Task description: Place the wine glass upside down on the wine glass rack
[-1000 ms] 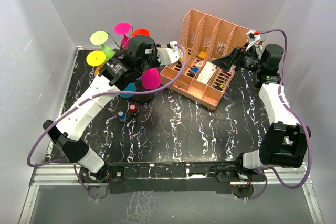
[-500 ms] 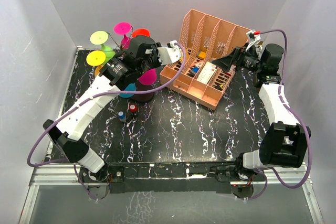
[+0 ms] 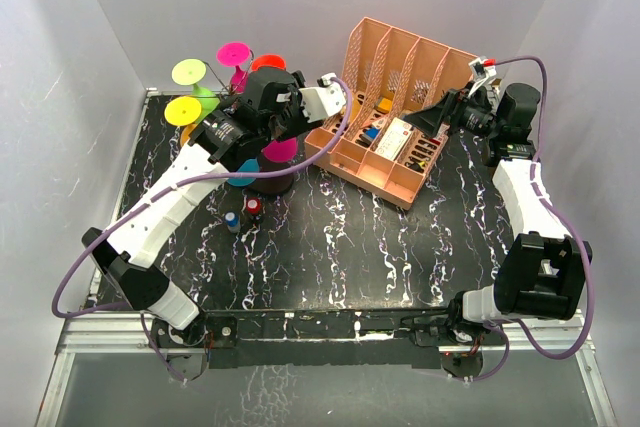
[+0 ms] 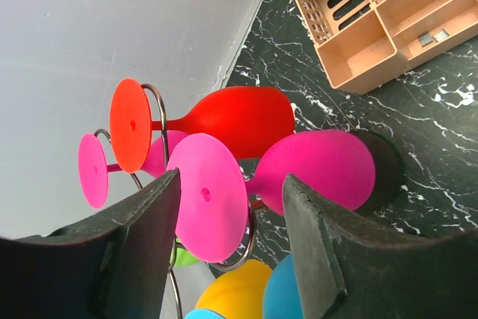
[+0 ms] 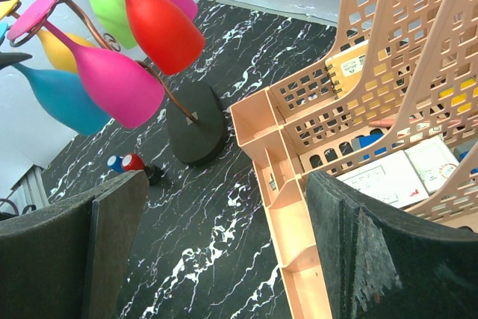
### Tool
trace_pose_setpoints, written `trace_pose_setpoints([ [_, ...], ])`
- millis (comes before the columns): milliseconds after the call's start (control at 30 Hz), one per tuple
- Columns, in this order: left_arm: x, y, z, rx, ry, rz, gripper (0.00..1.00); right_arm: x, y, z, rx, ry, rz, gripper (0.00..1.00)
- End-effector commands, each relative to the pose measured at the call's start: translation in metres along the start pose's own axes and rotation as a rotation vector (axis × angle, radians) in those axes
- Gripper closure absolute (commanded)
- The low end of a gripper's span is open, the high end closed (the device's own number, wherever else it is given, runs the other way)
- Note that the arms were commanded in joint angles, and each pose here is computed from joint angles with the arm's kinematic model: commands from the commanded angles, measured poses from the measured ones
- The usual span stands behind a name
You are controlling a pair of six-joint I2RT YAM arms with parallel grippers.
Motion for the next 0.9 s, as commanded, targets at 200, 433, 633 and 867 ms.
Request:
trace_pose_setpoints([
  [200, -0.016, 0.023, 0.008, 0.014, 0.135, -0.115, 0.27, -0.008, 0.001, -0.001, -0.002, 0.06, -0.029, 0.04],
  [433, -0.006, 0.042, 0.028, -0.064, 0.304, -0.13, 0.03, -0.034, 0.011, -0.009, 0.186, 0.251, 0.054, 0.03],
  [633, 0.013, 0.06, 0.065, -0.271, 0.485, -0.128, 0.03, -0.056, 0.035, -0.027, 0.514, 0.44, 0.129, 0.02],
  [867, 0.052, 0.093, 0.106, -0.477, 0.764, -0.157, 0.03, -0.067, 0.044, -0.042, 0.665, 0.476, 0.219, 0.02],
])
Point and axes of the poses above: each gripper's point midway between its finger pads, its own y axis back along the fingers, its own z axis along the line the jaws close on, x = y × z, the point moved 8 cm from there along y, back along the fingers
